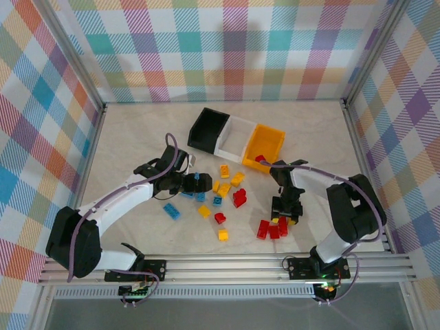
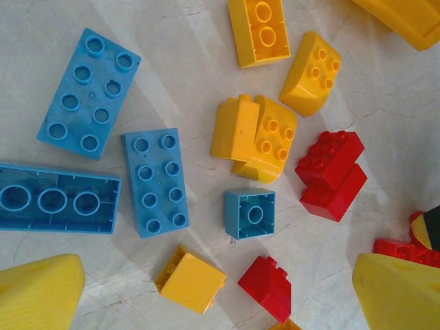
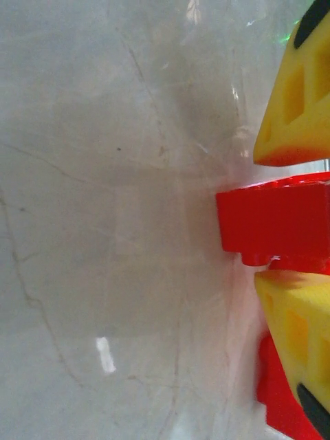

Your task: Sort the legos into containers by color

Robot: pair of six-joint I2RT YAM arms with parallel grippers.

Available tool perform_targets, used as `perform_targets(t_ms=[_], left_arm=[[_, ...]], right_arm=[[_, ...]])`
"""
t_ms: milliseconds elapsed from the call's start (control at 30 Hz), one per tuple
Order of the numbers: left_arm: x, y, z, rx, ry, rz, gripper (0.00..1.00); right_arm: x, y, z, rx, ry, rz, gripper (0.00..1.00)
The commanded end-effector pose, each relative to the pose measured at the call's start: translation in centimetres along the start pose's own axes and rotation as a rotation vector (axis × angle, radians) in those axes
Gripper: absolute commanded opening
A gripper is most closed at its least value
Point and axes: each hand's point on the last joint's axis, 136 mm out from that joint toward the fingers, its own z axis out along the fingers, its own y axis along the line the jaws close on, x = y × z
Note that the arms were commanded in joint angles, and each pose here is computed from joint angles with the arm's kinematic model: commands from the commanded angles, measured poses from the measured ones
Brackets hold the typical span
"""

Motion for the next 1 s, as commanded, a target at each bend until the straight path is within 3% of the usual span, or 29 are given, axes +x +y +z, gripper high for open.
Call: perform_targets(t_ms=[0, 267, 467, 700, 967], left_arm=[[0.2, -0.3, -0.6, 0.004, -0.014, 0.011, 1.00], [-0.3, -0.5, -0.6, 0.002, -0.022, 0.011, 1.00], [-0.7, -0.8, -0.7, 0.008, -0.027, 0.014, 1.00], [-0.6, -0.7, -0.7, 0.005, -0.021, 0.019, 1.00], [0.0, -0.3, -1.3, -0.018, -0.007, 0.049, 1.00]], right_arm=[[-0.1, -0.7, 0.7, 0.042, 0.002, 0.007, 0.40], [-0.9, -1.1, -0.3, 0.078, -0.042, -0.010, 0.25], [-3.4, -0.5, -5.9, 0.098, -0.175, -0.055, 0.21], [-10.4, 5.3, -15.9, -0.044, -0.389, -0.136, 0.21], [-18.7, 9.8, -18.6, -0.091, -0.456, -0.152, 0.21]])
